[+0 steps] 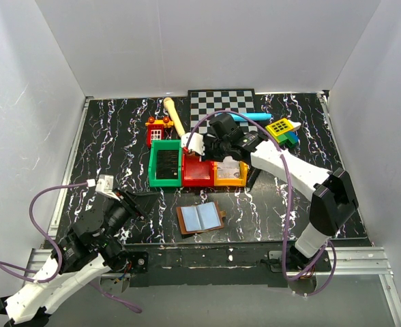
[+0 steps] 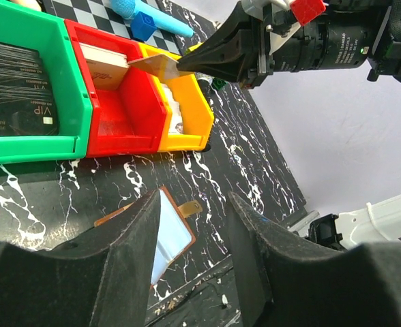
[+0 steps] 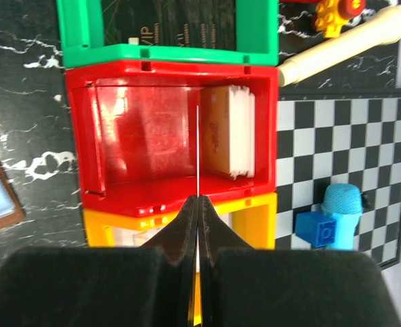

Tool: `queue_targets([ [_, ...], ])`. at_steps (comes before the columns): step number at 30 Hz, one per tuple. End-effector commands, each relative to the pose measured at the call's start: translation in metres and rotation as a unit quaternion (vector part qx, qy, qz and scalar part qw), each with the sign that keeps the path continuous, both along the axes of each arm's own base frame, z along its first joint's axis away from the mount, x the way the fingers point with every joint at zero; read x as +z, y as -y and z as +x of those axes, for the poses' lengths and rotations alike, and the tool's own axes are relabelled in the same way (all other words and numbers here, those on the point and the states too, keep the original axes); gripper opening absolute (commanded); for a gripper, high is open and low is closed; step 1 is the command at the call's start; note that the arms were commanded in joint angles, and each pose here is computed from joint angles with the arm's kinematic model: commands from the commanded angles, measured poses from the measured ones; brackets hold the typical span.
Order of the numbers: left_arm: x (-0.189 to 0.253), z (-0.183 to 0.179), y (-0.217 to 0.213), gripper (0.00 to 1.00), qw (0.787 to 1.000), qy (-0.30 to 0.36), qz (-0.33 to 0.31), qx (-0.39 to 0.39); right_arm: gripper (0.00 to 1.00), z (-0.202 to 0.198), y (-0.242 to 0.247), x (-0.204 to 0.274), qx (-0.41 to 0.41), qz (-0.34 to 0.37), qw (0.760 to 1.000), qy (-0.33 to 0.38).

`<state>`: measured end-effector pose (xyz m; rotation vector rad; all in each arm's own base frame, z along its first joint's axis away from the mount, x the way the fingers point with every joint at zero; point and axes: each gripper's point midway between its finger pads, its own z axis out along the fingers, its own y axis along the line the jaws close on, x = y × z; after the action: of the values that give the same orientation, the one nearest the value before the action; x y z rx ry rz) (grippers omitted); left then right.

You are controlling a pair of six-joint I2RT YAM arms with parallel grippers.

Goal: Take the credit cards out of the card holder
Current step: Place the credit card in the storage box.

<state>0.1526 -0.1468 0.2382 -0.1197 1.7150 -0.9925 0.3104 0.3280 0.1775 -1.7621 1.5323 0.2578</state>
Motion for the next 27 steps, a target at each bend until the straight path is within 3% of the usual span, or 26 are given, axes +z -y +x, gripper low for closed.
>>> queue_targets([
  [1, 0.001, -0.001, -0.009, 0.42, 1.0, 0.005, 0.008, 0.013, 0.01, 0.018, -0.022, 0.02, 0.038, 0.036, 0.997, 0.057],
  [13, -0.013, 0.004, -0.009, 0.48, 0.999, -0.013, 0.025, 0.023, 0.01, 0.02, -0.025, -0.02, 0.051, -0.018, 0.998, 0.031],
  [17, -0.018, 0.005, -0.008, 0.56, 0.999, -0.022, 0.029, 0.024, 0.01, 0.018, -0.027, -0.026, 0.051, -0.024, 0.998, 0.019],
  [27, -0.023, 0.005, -0.009, 0.6, 0.999, -0.029, 0.027, 0.028, 0.01, 0.028, -0.028, -0.046, 0.035, -0.066, 0.997, 0.01],
])
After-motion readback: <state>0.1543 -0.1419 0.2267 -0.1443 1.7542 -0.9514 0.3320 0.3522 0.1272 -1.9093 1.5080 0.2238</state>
